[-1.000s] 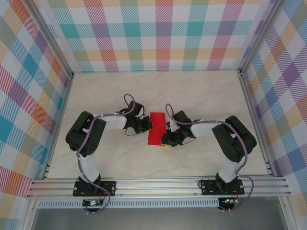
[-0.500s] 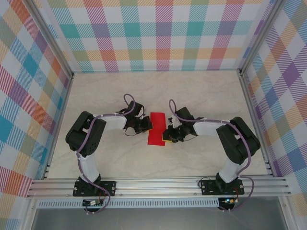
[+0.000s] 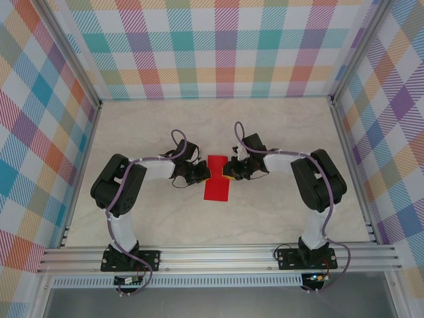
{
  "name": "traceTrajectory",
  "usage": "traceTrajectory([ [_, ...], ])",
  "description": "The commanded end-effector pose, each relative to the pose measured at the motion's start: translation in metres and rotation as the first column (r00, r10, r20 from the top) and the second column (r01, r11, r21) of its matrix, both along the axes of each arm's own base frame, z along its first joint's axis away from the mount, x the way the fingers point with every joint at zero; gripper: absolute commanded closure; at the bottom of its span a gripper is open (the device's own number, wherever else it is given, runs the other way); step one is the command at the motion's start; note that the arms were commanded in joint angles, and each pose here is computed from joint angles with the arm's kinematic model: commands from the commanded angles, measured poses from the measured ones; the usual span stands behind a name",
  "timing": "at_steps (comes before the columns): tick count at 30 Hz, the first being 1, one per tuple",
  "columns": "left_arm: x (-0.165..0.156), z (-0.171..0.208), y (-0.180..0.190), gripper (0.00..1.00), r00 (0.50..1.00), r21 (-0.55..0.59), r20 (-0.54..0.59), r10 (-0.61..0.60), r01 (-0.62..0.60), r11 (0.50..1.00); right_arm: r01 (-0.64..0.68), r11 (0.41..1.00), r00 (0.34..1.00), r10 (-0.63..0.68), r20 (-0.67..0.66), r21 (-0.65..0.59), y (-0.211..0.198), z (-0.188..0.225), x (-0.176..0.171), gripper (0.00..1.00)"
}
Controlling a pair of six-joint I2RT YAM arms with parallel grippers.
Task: Fold a paper plane with a square sheet of paper (pick it up from the middle)
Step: Fold the square sheet of paper in half at the center of the table.
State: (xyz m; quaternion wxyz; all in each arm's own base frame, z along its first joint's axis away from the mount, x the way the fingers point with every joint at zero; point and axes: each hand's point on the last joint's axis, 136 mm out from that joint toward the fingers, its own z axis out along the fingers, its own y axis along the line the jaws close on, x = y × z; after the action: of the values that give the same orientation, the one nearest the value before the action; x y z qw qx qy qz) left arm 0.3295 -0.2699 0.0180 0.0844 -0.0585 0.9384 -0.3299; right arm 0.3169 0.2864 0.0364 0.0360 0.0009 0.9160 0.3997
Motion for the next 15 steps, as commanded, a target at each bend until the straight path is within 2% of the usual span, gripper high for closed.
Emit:
traceTrajectory([
  [1, -0.044, -0.054, 0.029, 1.00, 0.985, 0.171, -0.174, 0.006, 0.024, 0.985, 0.004, 0.999, 1.000, -0.005, -0.011, -0.053, -0.010, -0.017, -0.001, 0.85],
  [7, -0.044, -0.056, 0.030, 1.00, 0.984, 0.177, -0.180, 0.006, 0.027, 0.984, 0.015, 0.995, 0.999, -0.020, -0.049, -0.095, -0.018, -0.037, -0.006, 0.85],
  [15, -0.046, -0.058, 0.031, 1.00, 0.983, 0.183, -0.185, 0.005, 0.029, 0.983, 0.007, 1.000, 1.000, -0.007, 0.013, 0.011, -0.007, 0.007, 0.008, 0.84],
])
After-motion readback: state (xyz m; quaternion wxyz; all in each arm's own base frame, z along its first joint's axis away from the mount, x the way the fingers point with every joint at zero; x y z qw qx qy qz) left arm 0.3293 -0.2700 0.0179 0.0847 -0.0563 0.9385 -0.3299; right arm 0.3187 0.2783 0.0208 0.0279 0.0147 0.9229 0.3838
